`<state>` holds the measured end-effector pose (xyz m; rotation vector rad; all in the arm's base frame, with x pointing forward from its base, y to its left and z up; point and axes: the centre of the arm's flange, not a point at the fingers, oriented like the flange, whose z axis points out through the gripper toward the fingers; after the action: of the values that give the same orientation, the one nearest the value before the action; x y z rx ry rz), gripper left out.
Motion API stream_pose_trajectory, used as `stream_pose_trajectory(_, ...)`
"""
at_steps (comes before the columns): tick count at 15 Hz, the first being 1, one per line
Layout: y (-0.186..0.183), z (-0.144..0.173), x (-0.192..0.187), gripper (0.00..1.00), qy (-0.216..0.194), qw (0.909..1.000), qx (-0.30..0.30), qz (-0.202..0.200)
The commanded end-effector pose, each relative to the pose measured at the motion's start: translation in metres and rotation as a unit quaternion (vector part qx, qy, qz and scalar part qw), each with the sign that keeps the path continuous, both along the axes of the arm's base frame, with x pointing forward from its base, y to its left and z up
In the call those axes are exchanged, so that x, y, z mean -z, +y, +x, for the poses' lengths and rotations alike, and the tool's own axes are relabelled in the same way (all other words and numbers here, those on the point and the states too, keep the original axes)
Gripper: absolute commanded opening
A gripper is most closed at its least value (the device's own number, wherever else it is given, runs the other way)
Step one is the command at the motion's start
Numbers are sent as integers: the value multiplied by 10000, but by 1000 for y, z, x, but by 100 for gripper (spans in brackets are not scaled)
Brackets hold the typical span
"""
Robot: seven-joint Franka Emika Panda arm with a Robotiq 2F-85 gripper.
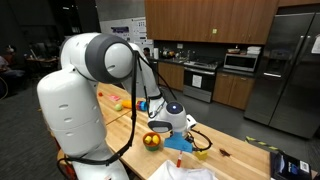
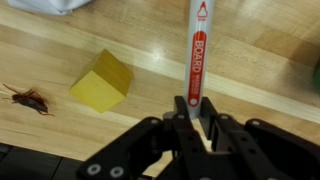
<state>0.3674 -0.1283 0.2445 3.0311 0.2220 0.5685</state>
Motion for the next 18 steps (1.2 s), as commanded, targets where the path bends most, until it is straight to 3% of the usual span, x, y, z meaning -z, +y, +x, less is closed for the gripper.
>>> stream_pose_trajectory(1, 0, 0, 0, 18, 0, 10000, 0, 0)
stream_pose_trajectory(2, 0, 0, 0, 5, 0, 10000, 0, 0)
stream_pose_trajectory(8, 35, 39, -15, 5, 65, 9961, -865, -127)
stream_pose_trajectory(15, 84, 86, -40, 5, 11, 9863, -1620, 316)
stream_pose_trajectory(18, 101, 106, -57, 5, 200, 9823, -1789, 516)
